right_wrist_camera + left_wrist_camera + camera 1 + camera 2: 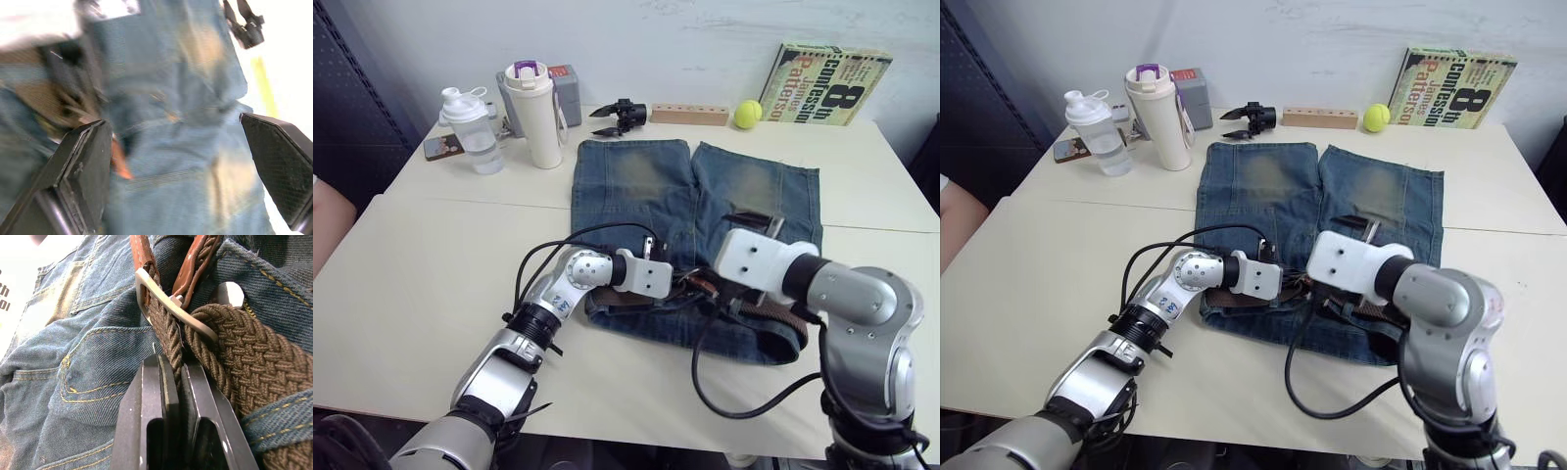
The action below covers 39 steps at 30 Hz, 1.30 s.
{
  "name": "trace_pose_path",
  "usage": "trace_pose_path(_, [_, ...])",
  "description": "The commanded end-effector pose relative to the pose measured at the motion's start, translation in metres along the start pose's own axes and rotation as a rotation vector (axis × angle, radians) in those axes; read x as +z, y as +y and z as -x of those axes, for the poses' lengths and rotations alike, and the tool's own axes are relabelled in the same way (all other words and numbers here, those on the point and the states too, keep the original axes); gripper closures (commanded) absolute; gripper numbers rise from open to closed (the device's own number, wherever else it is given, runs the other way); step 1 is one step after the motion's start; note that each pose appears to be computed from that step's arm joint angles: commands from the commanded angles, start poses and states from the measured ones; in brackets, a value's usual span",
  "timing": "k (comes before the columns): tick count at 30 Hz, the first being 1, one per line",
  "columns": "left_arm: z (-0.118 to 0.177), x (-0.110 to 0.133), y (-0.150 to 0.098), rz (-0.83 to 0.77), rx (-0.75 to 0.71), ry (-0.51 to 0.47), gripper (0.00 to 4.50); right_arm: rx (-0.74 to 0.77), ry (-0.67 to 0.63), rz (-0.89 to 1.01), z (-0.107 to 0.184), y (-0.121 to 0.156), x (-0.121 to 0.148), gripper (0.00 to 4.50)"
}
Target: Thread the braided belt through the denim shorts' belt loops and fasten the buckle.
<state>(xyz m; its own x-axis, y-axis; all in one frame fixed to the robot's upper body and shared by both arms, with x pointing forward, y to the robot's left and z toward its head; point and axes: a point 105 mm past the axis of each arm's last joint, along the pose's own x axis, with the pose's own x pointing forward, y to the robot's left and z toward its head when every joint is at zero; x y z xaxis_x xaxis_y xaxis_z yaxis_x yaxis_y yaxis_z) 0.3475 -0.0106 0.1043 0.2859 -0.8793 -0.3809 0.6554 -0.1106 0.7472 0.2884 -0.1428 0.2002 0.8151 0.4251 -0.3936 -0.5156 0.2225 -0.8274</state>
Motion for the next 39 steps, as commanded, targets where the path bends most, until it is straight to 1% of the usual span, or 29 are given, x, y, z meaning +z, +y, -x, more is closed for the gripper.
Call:
trace_pose_path(1, [-0.018,-0.002,-0.043,0.038,-0.136,0.007,4.50,0.008,0.042,0.121,-0.008,0.005,-0.014,0.07])
trace_pose_path(4, [-0.018,-0.001,-0.042,0.045,-0.127,0.008,4.50,0.029,0.049,0.153,-0.010,0.010,-0.019,0.07])
trace_pose_path(10, [-0.016,-0.002,-0.040,0.041,-0.123,0.018,4.50,0.034,0.028,0.146,-0.017,0.019,-0.015,0.07])
trace_pose_path(14, [-0.016,-0.003,-0.040,0.042,-0.124,0.024,4.50,0.029,0.004,0.107,-0.018,0.019,-0.009,0.07])
trace_pose_path(17, [-0.015,-0.005,-0.040,0.046,-0.124,0.027,4.50,0.028,0.027,0.106,-0.013,0.016,-0.015,0.07])
trace_pose_path(23, [-0.016,-0.005,-0.038,0.038,-0.122,0.025,4.50,0.011,0.006,0.090,-0.015,0.013,-0.008,0.07])
trace_pose_path(33, [-0.015,-0.003,-0.036,0.032,-0.111,0.023,4.50,0.037,0.006,0.078,-0.029,0.030,-0.006,0.07])
trace_pose_path(34, [-0.015,-0.003,-0.036,0.030,-0.111,0.025,4.50,0.037,0.005,0.066,-0.030,0.031,-0.006,0.31])
trace_pose_path(36, [-0.015,-0.004,-0.035,0.029,-0.108,0.029,4.50,0.039,0.005,0.051,-0.032,0.034,-0.006,0.93])
trace_pose_path(37, [-0.014,-0.004,-0.035,0.024,-0.110,0.033,4.50,0.040,0.004,0.048,-0.033,0.035,-0.005,1.35])
trace_pose_path(39, [-0.014,-0.005,-0.035,0.023,-0.108,0.035,4.50,0.043,0.006,0.041,-0.033,0.037,-0.005,2.42])
